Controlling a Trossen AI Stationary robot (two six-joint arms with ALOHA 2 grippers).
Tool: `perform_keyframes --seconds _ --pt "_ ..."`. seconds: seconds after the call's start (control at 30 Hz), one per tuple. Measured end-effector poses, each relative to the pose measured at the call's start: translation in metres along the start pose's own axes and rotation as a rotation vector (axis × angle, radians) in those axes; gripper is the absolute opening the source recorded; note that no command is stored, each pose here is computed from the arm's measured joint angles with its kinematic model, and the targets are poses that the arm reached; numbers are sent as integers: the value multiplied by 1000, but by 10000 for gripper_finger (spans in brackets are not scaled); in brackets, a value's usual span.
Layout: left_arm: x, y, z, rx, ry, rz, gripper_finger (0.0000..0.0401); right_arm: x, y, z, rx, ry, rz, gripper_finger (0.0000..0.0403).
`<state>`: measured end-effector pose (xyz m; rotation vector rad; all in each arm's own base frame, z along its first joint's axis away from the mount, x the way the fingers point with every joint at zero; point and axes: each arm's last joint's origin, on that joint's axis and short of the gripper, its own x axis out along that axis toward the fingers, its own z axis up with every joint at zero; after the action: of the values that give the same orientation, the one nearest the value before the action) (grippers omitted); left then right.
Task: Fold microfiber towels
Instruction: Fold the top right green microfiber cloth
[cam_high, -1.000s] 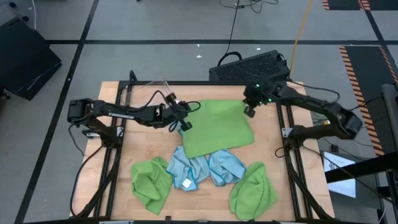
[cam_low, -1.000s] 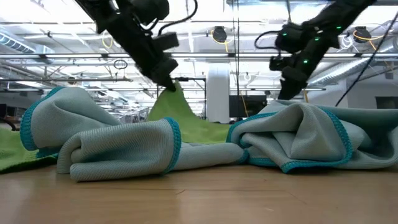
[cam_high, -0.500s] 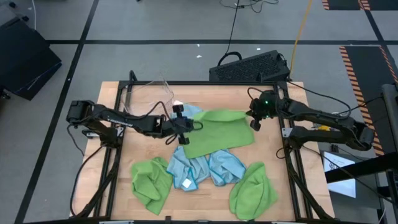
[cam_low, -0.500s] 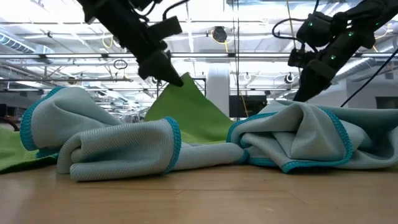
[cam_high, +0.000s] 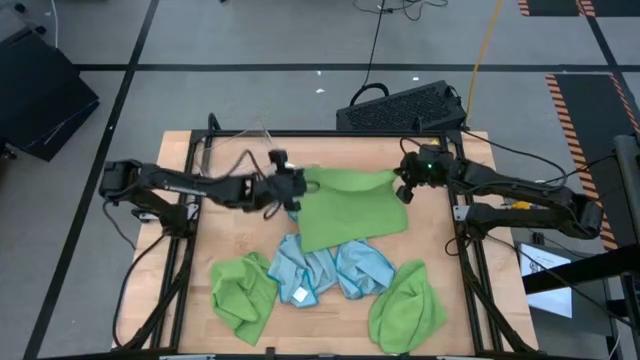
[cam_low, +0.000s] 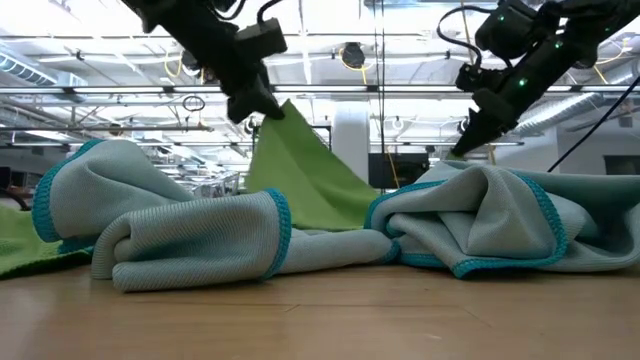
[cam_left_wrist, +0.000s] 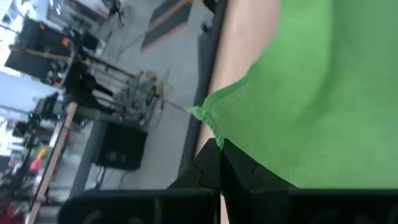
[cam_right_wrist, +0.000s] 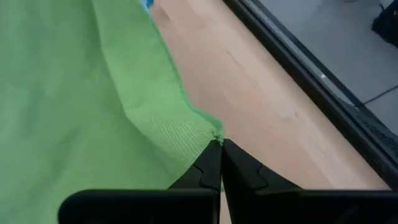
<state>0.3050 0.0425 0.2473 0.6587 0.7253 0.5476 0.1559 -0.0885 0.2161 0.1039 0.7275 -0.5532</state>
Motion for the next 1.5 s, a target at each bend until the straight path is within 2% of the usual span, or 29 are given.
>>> perform_keyframes --seconds 0.13,0.2,0.4,0.57,0.87,1.13,1.33,1.5 --pt "16 37 -4 -37 -221 -118 0 -10 -3 5 42 40 -98 0" --pt "24 51 -11 -61 -275 -138 0 -14 -4 6 83 57 -148 0" --pt "49 73 -38 -160 -208 -143 0 -19 2 1 204 91 -136 0" --pt "50 68 -42 -163 -162 -184 0 -21 9 -4 239 134 -118 0" --pt "28 42 -31 -97 -110 -309 0 -23 21 -4 186 150 11 0" --pt "5 21 -11 -48 -146 -310 0 -23 22 -2 120 113 -28 0" --pt "-1 20 -11 -21 -39 -144 0 -22 19 0 89 91 -129 0" --pt "7 32 -18 -110 -21 -122 2 -16 17 5 95 -30 -211 0"
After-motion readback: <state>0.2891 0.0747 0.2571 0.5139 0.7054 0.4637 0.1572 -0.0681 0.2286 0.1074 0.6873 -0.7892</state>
